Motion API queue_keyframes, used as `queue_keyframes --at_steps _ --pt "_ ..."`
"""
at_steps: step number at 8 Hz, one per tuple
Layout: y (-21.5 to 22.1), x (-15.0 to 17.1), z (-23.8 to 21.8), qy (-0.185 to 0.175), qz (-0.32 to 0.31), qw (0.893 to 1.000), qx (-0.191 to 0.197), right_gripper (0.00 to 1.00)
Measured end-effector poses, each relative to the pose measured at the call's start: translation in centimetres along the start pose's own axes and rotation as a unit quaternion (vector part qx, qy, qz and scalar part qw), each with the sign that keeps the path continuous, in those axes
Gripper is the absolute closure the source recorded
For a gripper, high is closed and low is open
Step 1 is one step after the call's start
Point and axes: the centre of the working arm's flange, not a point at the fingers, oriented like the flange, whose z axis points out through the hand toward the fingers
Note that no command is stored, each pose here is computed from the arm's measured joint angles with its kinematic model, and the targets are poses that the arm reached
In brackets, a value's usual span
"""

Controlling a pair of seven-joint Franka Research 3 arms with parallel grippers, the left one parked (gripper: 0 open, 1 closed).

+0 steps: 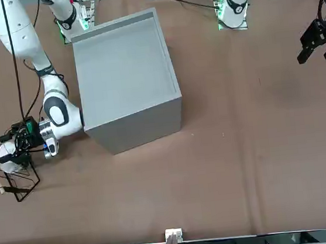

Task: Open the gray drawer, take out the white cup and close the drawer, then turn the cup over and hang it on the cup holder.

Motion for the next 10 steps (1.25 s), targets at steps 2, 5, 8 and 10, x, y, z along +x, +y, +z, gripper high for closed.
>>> queue_keyframes --at_steps 2,5,8,10 --pt "3.1 -5.6 0.1 0.043 0.036 0.996 0.077 0.00" --pt "6.1 -18.9 -0.7 0.181 0.113 0.963 0.165 0.00" --pt "3.9 -26.7 0.9 0.342 0.208 0.868 0.294 0.00" --pt "2.5 -30.5 1.3 0.412 0.262 0.793 0.364 0.00"
